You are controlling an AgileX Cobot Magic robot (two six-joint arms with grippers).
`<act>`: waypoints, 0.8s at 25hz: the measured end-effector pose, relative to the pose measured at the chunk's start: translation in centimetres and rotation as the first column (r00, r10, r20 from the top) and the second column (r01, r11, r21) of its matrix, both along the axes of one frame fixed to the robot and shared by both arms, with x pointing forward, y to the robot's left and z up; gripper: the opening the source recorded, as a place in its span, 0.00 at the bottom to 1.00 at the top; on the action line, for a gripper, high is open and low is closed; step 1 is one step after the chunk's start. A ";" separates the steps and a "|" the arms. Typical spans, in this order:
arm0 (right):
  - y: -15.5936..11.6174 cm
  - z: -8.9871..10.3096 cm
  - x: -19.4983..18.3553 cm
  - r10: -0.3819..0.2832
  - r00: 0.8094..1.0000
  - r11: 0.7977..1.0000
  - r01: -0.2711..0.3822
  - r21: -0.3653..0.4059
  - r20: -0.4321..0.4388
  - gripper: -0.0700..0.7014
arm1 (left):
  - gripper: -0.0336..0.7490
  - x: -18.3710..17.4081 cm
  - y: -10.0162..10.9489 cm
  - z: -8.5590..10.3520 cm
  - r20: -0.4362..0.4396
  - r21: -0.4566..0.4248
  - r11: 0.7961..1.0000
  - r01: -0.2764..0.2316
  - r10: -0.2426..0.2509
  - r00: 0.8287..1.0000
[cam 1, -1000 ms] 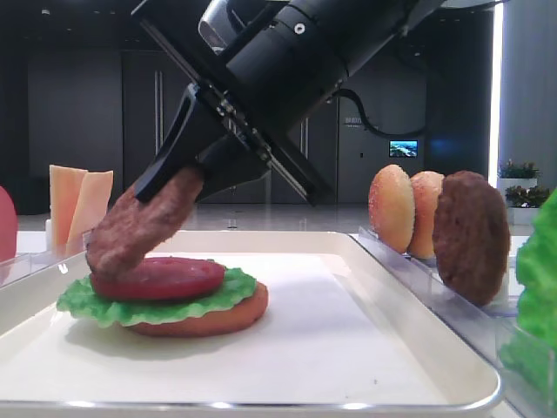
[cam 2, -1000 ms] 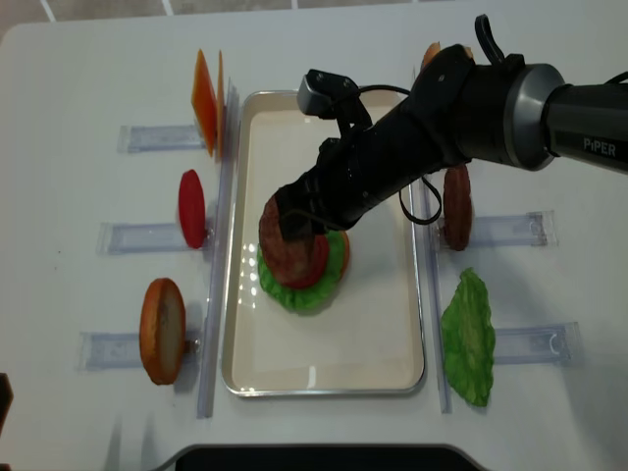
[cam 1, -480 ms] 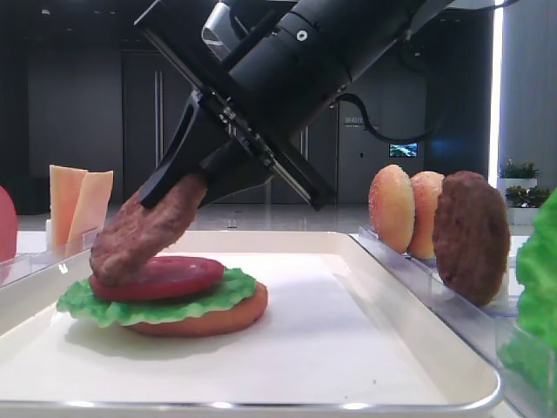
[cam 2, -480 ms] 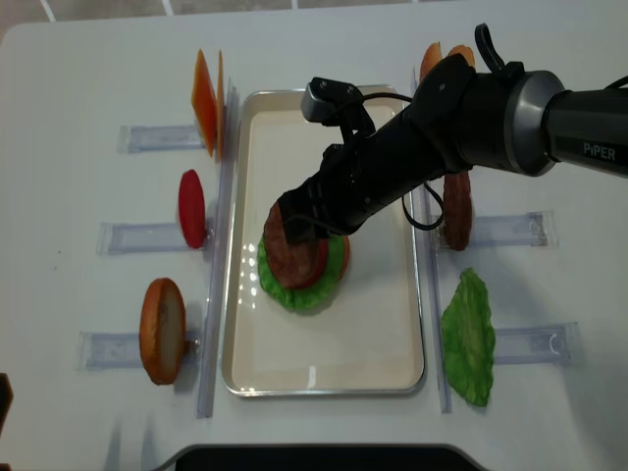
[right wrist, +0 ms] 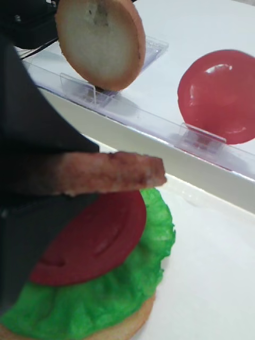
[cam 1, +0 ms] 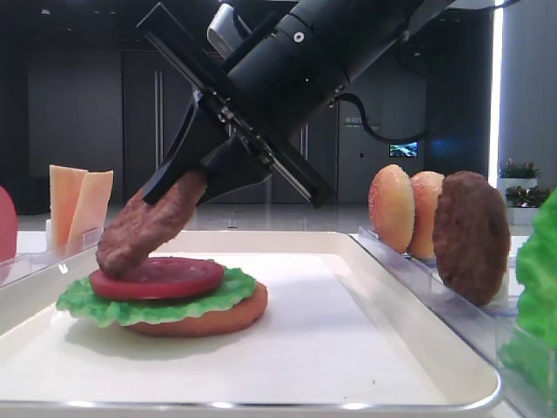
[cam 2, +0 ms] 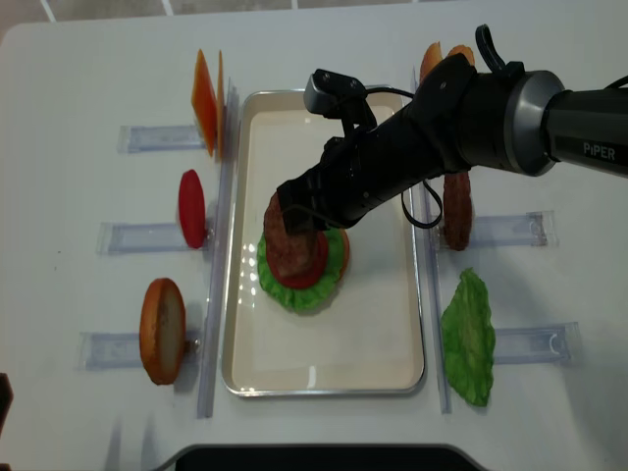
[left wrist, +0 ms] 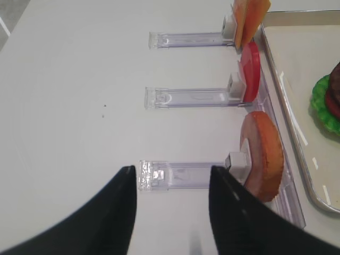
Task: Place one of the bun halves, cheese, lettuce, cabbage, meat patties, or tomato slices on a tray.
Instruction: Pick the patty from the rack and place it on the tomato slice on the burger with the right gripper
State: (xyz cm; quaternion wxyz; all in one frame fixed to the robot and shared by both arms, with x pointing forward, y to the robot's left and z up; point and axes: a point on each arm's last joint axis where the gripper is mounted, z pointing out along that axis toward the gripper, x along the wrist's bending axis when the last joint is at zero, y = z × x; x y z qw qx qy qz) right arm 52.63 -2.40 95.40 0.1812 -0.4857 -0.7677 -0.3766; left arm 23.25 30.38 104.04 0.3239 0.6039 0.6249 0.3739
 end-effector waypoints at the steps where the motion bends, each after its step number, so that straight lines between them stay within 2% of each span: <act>1: 0.0 0.0 0.0 -0.001 1.000 1.000 0.001 0.000 0.001 0.23 | 0.48 0.0 0.0 0.0 0.000 0.000 1.000 0.000 0.000 1.000; 5: 0.0 0.0 0.0 -0.003 1.000 1.000 0.003 -0.001 0.002 0.26 | 0.48 0.0 0.0 0.0 0.000 0.000 1.000 0.000 0.000 1.000; 10: -0.1 -0.2 0.0 0.015 1.000 1.000 -0.015 -0.025 0.016 0.48 | 0.48 0.0 0.0 0.0 0.000 0.000 1.000 0.000 0.000 1.000; 12: -0.3 -0.3 -0.1 0.024 1.000 0.999 -0.023 -0.048 0.016 0.53 | 0.48 0.0 0.0 0.0 0.000 0.000 1.000 0.000 0.000 1.000; 15: -0.7 -0.7 -0.1 0.041 0.999 0.993 -0.039 -0.111 0.019 0.56 | 0.48 0.0 0.0 0.0 0.000 0.000 1.000 0.000 0.000 1.000; 20: -1.5 -1.2 -0.3 0.058 0.998 0.972 -0.052 -0.230 0.019 0.57 | 0.48 0.0 0.0 0.0 0.000 0.000 1.000 0.000 0.000 1.000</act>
